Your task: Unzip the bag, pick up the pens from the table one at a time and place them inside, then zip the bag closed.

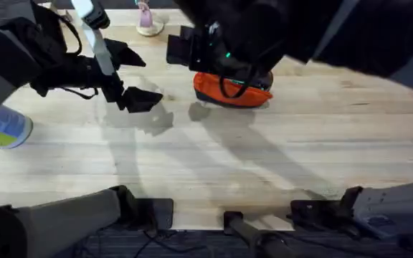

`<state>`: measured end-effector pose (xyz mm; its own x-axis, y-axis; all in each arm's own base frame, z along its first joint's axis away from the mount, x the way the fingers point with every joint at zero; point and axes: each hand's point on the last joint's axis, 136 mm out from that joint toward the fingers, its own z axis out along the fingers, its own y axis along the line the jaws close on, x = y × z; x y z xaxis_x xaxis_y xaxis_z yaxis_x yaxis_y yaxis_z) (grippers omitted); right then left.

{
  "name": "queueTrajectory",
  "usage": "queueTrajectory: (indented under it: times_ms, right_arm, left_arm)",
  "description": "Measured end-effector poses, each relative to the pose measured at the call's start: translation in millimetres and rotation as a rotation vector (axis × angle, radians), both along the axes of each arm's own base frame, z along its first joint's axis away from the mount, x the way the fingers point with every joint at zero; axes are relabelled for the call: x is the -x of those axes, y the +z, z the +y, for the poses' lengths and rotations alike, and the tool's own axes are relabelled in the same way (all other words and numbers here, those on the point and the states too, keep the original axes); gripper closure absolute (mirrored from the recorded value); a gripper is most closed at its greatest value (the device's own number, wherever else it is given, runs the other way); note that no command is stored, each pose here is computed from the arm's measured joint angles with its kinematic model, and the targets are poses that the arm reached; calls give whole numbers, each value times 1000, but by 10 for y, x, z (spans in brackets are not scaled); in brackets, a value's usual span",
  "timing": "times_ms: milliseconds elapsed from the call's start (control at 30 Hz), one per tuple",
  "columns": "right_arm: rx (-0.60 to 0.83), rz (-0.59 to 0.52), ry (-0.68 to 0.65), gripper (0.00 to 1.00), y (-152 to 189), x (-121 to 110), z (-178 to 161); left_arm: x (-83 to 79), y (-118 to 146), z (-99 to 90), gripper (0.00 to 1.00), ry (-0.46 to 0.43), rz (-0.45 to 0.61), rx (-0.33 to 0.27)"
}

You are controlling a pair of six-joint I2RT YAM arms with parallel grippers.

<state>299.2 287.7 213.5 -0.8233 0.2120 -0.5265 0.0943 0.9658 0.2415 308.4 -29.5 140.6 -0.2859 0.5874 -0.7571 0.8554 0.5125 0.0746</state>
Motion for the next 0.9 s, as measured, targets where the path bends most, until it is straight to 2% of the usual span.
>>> queueTrajectory:
  times_ms: [200,900]
  right_arm:
    - [-6,-46,-57,5,-51,-51,2]
    - [-49,-7,-50,6,-132,-4,75]
  left_arm:
    - [0,0,1,8,0,0,0]
    - [0,0,0,8,0,0,0]
